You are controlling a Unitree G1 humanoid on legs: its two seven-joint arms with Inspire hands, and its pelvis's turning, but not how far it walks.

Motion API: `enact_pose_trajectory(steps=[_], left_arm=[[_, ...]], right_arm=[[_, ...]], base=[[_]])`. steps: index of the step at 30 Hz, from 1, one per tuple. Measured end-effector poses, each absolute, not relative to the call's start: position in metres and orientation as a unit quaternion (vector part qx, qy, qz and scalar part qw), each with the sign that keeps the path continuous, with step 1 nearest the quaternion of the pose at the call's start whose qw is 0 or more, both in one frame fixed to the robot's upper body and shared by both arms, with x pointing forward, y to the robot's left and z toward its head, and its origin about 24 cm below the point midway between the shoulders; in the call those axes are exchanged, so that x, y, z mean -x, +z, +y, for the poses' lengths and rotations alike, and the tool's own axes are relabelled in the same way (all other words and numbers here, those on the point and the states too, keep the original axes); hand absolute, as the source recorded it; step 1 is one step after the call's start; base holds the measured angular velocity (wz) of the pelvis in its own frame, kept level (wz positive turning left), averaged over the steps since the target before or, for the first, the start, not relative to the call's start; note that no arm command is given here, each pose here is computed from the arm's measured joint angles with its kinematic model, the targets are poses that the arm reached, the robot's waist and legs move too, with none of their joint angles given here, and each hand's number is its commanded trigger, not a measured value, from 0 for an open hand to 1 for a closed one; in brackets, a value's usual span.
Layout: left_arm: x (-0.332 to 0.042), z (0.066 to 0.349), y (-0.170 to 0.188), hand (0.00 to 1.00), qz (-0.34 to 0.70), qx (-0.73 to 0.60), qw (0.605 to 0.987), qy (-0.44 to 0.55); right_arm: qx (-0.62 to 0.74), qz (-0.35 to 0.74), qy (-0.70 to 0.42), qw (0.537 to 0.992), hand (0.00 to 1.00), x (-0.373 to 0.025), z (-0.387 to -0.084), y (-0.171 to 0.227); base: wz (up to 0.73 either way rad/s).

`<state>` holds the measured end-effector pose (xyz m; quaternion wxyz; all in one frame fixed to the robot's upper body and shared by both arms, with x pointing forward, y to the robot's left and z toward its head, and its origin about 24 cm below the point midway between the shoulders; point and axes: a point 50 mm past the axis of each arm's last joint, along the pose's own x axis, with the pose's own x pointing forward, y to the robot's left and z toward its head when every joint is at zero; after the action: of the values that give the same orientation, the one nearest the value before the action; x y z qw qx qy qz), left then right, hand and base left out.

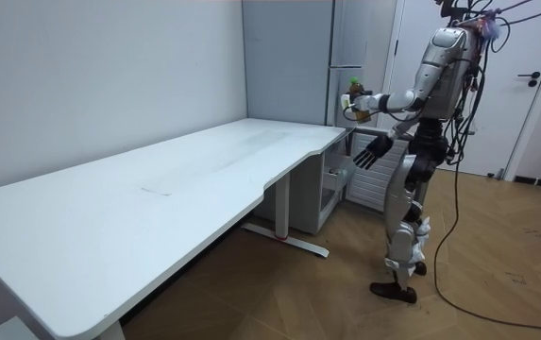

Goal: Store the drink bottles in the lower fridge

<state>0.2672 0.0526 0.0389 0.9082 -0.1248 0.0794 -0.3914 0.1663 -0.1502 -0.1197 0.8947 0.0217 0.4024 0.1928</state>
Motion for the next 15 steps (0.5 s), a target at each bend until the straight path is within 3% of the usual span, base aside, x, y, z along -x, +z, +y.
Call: enact_pose_trajectory(steps=[15], left_arm=[[-0.2658,0.0502,0.039,1.0,0.072,0.107,0.907,-0.401]], right_arm=[[-0.071,0.365,0.219,0.902,0.0,-0.1712,-0.1431,-0.1091]], base=[[-0.01]])
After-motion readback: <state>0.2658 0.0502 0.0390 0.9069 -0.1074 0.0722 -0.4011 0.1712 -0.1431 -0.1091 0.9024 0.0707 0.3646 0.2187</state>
